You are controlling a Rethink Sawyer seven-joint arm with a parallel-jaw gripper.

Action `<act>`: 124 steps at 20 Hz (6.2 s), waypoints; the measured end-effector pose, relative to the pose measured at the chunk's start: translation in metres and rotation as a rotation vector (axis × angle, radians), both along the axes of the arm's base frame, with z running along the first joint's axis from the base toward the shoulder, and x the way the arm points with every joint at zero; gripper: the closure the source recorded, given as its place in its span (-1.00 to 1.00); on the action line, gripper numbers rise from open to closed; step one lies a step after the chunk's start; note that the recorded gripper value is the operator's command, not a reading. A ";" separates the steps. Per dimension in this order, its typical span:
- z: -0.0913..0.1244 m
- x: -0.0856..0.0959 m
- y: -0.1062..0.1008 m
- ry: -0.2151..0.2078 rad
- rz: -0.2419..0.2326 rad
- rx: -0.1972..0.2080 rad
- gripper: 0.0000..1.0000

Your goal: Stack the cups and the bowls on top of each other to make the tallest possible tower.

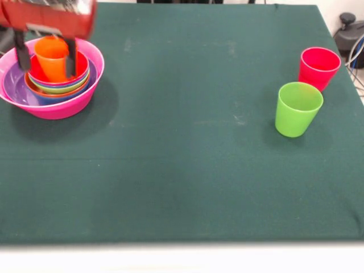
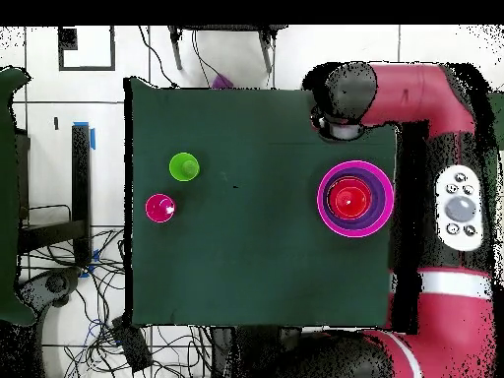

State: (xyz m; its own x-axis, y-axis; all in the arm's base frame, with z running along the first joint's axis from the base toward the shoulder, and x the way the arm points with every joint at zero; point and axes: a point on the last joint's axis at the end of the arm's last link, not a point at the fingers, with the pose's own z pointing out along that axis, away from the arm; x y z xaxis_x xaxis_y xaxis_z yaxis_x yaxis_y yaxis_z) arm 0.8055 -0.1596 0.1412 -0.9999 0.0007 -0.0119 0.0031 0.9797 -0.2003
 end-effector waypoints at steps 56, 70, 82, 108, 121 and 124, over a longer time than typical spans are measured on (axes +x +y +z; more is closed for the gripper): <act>0.055 0.016 0.265 0.147 -0.155 0.228 -1.00; 0.012 -0.003 0.314 0.032 -0.150 0.198 -1.00; -0.047 -0.015 0.286 0.030 -0.169 0.130 -1.00; -0.116 -0.048 0.251 0.085 -0.181 0.001 -1.00; -0.054 -0.035 0.245 0.108 -0.239 0.010 -1.00; -0.041 -0.026 0.252 0.104 -0.256 0.038 -1.00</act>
State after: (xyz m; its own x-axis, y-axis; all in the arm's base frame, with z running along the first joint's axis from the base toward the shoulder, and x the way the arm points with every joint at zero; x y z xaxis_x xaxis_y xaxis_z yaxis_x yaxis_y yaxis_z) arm 0.7797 0.0929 0.1005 -0.9629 0.2523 0.0960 0.2331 0.9565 -0.1755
